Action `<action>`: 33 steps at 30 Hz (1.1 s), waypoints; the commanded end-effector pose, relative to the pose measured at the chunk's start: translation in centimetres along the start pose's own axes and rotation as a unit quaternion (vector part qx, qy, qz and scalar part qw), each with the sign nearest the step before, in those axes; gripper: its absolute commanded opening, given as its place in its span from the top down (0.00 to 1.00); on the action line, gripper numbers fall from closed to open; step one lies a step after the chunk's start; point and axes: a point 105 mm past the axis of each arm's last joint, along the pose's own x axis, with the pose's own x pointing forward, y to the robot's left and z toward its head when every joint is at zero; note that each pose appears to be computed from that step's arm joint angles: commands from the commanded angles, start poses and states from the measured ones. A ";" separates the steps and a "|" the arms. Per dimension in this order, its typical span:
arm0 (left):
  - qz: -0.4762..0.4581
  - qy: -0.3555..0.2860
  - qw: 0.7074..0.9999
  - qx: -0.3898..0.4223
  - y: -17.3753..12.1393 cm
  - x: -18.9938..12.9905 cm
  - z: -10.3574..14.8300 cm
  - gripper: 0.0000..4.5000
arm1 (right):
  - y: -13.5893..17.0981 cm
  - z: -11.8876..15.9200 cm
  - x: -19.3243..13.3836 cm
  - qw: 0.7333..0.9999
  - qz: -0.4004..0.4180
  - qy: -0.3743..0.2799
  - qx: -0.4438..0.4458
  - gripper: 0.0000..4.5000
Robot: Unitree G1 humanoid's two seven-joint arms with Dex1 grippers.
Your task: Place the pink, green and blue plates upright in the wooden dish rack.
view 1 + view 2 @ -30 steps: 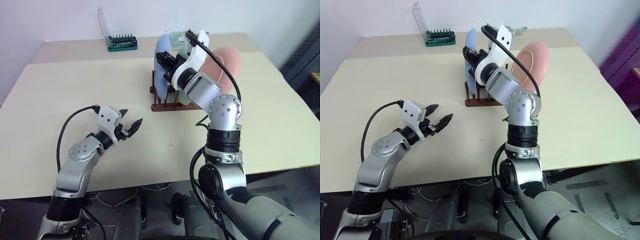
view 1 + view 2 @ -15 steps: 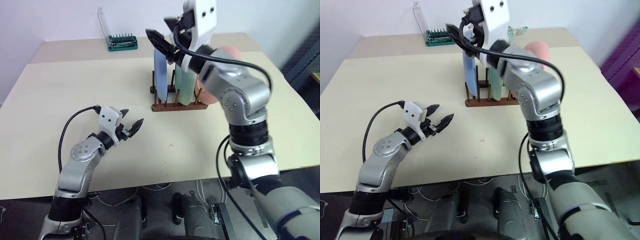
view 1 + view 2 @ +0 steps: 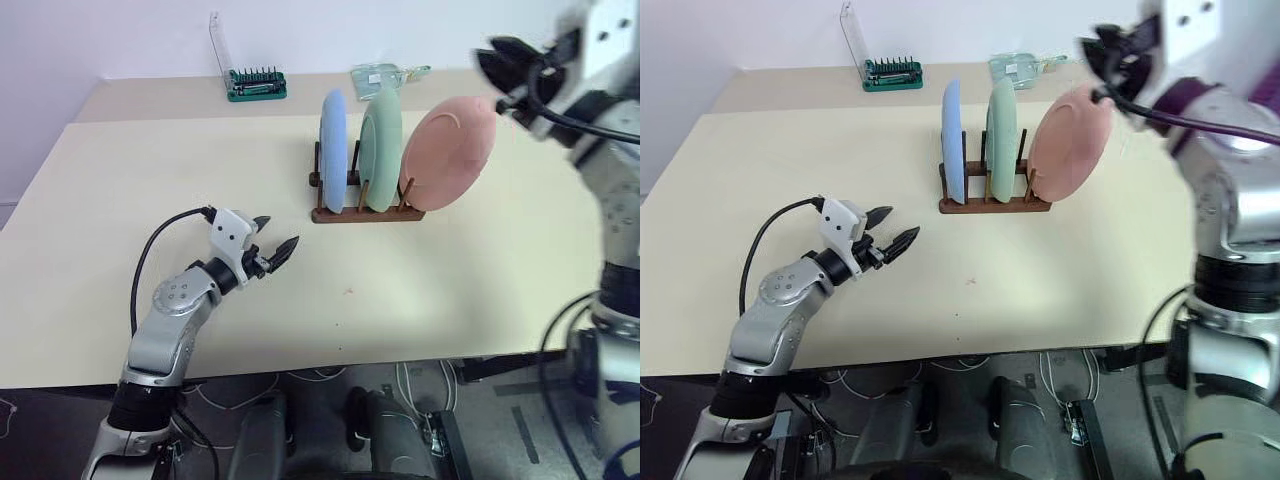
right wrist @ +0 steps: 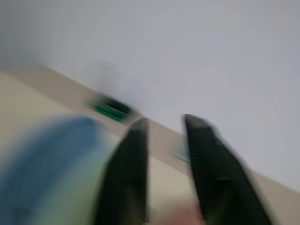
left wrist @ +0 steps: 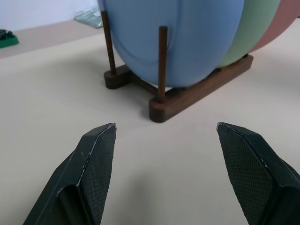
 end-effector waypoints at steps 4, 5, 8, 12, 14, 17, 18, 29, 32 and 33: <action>-0.016 -0.019 1.000 0.010 -0.4 0.6 0.9 0.21 | -1.1 -6.4 -1.4 0.976 0.004 0.126 -0.178 0.99; -0.018 -0.020 1.000 0.010 -0.4 0.6 0.9 0.21 | -0.6 -7.1 -1.2 0.975 0.017 0.131 -0.177 0.99; -0.022 -0.020 1.000 0.011 -0.7 0.7 0.8 0.21 | 1.6 -7.7 -0.5 0.979 0.061 0.113 -0.157 0.99; -0.019 -0.019 1.000 0.012 -0.7 0.5 0.9 0.21 | 3.3 -5.7 0.7 0.984 0.086 0.064 -0.142 0.99; -0.016 -0.019 1.000 0.011 -0.7 0.4 0.8 0.21 | 3.9 -5.0 0.8 0.984 0.097 0.052 -0.143 0.99; -0.017 -0.019 1.000 0.008 -0.9 0.5 0.7 0.21 | 3.7 -5.0 0.6 0.983 0.099 0.055 -0.145 0.99; -0.016 -0.018 1.000 0.007 -0.9 0.5 0.6 0.21 | 3.7 -5.0 0.6 0.983 0.099 0.058 -0.147 0.99; 0.086 0.015 0.995 0.052 4.5 -1.5 -0.8 0.21 | -1.7 -9.9 -3.5 0.986 0.034 0.124 -0.105 0.99; 0.131 0.032 0.989 0.053 7.5 -3.6 -1.6 0.21 | -1.6 -10.4 -4.5 0.992 0.044 0.107 -0.048 0.99; 0.139 0.045 0.988 0.052 8.2 -4.5 -2.2 0.21 | -1.3 -11.0 -4.8 0.993 0.051 0.108 -0.025 0.99</action>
